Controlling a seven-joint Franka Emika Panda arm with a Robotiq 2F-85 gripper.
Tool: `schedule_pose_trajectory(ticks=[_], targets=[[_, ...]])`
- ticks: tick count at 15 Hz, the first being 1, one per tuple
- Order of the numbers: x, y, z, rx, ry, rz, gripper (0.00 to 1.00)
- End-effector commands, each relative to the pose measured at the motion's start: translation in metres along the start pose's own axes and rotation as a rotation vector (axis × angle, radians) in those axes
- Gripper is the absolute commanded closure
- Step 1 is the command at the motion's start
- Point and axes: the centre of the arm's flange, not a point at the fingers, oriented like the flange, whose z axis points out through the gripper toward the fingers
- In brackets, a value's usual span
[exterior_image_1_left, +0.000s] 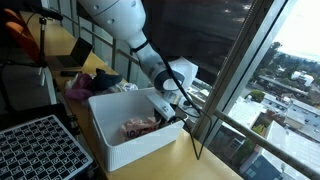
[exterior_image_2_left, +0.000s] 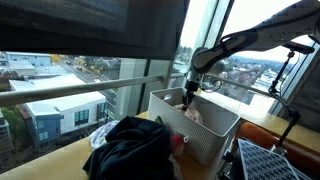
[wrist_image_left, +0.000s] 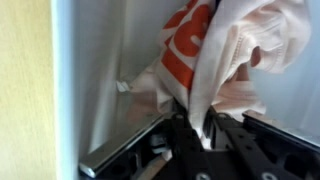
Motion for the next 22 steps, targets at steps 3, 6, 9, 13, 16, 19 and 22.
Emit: schedule_pose_trajectory(ticks=[3,6,9,13,16,19,22], targets=[[0.026,-0.022,-0.112,0.018,-0.001,-0.123,0.95],[0.025,-0.056,-0.181,-0.025,0.038,-0.190,0.95],[0.019,-0.110,-0.248,-0.075,0.099,-0.225,0.95],[0.011,-0.219,-0.275,-0.096,0.203,-0.269,0.95],[0.005,-0.312,-0.270,-0.097,0.238,-0.310,0.95],[-0.012,-0.406,-0.243,-0.122,0.246,-0.369,0.95],[-0.046,-0.496,-0.209,-0.148,0.236,-0.423,0.95]])
